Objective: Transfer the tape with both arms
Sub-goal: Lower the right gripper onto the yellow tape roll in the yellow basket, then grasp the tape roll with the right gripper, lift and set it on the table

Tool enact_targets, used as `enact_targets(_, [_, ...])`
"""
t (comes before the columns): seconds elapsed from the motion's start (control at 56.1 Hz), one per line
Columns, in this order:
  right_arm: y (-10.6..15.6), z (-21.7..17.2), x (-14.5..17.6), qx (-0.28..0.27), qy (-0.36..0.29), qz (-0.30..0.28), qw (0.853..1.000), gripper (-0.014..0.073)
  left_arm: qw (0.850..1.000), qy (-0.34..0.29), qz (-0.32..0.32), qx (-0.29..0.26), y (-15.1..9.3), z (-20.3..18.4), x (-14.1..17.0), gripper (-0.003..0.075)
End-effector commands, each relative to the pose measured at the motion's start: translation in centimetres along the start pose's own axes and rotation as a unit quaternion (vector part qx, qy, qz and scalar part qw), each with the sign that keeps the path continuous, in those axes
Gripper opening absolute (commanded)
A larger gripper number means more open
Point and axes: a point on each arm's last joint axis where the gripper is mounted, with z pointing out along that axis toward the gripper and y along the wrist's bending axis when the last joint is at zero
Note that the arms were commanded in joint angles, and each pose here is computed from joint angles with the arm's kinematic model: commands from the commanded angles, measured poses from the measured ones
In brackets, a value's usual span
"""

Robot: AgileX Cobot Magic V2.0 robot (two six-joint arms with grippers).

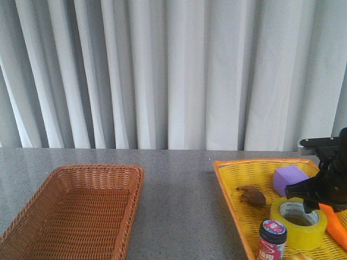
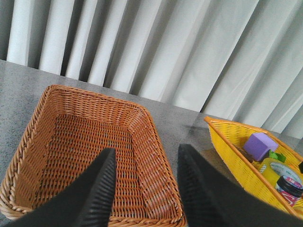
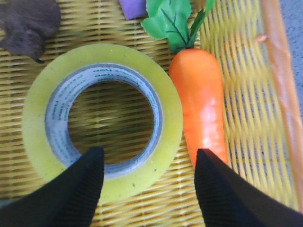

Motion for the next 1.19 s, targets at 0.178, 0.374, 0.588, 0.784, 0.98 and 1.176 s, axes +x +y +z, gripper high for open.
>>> enact_targets(0.178, [-0.7, 0.7, -1.5, 0.032, -0.045, 0.009, 0.998, 0.0433, 0.999, -0.036, 0.000, 0.016, -0.7, 0.0, -1.5, 0.0311])
enact_targets(0.374, [-0.5, 2.5, -1.4, 0.038, -0.027, 0.005, 0.999, 0.0429, 0.999, -0.030, 0.004, 0.015, -0.7, 0.0, -1.4, 0.0311])
enact_targets(0.588, [-0.4, 3.1, -1.3, 0.039, -0.020, 0.005, 0.999, 0.0330, 0.999, -0.030, 0.004, 0.015, -0.7, 0.0, -1.4, 0.0311])
enact_targets(0.784, [-0.4, 3.1, -1.5, 0.038, -0.032, 0.000, 0.999, 0.0092, 0.999, -0.029, 0.004, 0.015, -0.7, 0.0, -1.3, 0.0311])
enact_targets(0.98, [-0.7, 2.3, -2.0, 0.052, -0.059, -0.012, 0.997, -0.0008, 1.000, -0.027, 0.004, 0.014, -0.7, 0.0, -1.3, 0.0311])
enact_targets(1.176, [-1.2, -1.9, -3.2, 0.043, -0.135, 0.000, 0.990, -0.0007, 1.000, -0.012, 0.005, 0.010, -0.6, 0.0, -1.0, 0.0311])
